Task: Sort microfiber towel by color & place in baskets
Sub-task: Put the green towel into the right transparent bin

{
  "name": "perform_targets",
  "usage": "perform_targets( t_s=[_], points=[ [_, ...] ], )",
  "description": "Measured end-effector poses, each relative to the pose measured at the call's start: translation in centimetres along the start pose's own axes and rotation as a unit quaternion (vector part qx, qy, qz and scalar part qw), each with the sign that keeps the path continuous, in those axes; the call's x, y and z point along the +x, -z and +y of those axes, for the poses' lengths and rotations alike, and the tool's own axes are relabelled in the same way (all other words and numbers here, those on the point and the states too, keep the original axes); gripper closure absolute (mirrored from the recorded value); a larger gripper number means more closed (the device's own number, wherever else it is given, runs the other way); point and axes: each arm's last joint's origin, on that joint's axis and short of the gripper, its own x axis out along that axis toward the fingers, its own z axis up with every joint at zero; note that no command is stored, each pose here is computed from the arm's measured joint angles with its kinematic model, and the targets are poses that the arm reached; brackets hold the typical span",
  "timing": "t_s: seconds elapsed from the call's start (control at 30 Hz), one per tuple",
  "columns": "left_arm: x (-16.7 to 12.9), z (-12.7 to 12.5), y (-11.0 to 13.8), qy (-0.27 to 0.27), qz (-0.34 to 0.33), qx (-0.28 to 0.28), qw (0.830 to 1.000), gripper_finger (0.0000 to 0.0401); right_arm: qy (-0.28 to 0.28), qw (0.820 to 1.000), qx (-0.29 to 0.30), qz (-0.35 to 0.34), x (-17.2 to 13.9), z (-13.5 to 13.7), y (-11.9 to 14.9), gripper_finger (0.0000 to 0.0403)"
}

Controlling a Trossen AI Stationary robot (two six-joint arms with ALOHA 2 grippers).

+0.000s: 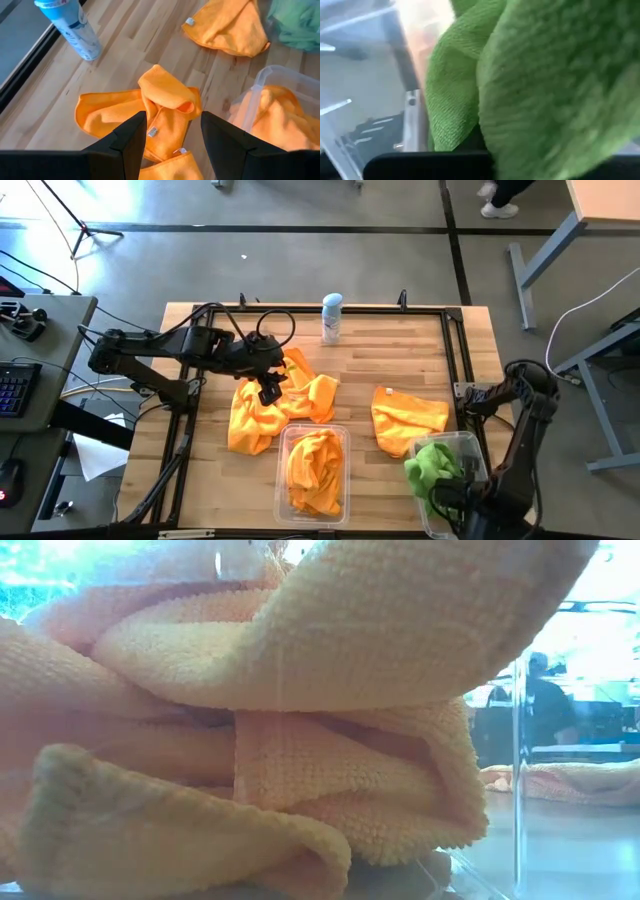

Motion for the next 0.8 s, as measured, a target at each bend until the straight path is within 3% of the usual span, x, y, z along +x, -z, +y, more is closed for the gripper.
perform_targets(
  t_s=[0.4, 0.67, 0.8],
  points=[
    [-0.1, -0.3, -0.1, 0.019, -0.007, -0.017, 1.0, 0.0227, -0.048, 0.995, -0.08, 0.025, 8.6, -3.0, 1.3, 0.0403],
    [-0.1, -0.5, -0.1, 0.02, -0.006, -0.02, 1.0, 0.0227, -0.129, 0.989, 0.071, 0.022, 12.5, -3.5, 1.6, 0.0403],
    [-0.1, -0.4, 0.1, 0.017, 0.001, -0.018, 1.0, 0.0227, -0.132, 0.986, 0.096, 0.023, 12.6, -3.4, 1.6, 0.0403]
  ],
)
